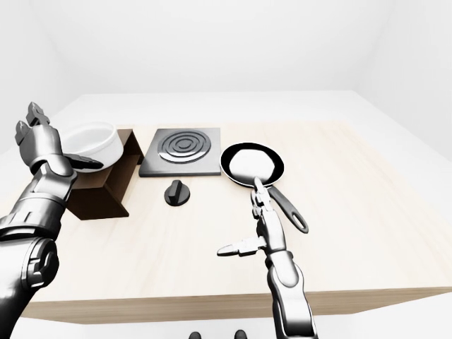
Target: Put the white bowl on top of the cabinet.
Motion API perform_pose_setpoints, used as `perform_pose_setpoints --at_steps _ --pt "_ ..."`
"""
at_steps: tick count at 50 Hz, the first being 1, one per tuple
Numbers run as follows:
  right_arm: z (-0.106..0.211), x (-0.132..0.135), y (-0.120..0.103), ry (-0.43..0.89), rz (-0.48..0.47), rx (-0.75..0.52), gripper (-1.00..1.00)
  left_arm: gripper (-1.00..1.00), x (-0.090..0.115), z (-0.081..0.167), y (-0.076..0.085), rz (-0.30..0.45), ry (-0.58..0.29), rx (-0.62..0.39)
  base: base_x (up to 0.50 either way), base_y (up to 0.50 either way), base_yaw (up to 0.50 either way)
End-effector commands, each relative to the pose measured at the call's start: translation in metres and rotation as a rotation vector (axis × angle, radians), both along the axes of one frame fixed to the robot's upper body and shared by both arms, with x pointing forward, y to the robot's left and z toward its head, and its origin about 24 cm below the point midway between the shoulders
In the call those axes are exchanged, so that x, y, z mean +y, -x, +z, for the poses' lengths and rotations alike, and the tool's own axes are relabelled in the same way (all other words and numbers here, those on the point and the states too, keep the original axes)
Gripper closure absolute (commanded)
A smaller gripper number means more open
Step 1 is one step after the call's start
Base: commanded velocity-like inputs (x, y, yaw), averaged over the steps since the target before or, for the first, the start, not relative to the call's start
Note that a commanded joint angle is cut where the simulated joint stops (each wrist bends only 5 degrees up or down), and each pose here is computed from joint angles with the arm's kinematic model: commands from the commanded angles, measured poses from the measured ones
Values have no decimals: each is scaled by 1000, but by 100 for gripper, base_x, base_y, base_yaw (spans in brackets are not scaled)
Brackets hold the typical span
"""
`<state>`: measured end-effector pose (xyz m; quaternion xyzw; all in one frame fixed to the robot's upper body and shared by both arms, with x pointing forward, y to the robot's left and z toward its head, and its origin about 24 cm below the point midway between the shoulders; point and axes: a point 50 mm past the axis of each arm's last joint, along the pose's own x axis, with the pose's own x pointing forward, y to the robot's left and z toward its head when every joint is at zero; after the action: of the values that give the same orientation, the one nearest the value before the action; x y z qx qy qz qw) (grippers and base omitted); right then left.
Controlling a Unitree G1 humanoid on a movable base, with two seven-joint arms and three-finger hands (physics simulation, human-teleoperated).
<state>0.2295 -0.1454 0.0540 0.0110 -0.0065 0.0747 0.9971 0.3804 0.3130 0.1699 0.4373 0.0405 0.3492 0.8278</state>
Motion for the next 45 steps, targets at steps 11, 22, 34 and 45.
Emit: perform_pose_setpoints --at_steps 11,22,34,45 --pt "-1 0 -1 1 2 1 -100 -100 2 1 1 13 -12 -5 0 0 0" --pt "-1 0 -2 2 2 3 -100 -100 1 -1 1 -1 -9 0 0 0 0" --pt "-4 -7 -29 -1 -43 24 -100 -100 -47 8 17 -321 -91 -74 0 0 0" --pt "-3 -13 -44 6 -91 20 -100 -100 -85 8 49 -460 -176 -117 0 0 0"
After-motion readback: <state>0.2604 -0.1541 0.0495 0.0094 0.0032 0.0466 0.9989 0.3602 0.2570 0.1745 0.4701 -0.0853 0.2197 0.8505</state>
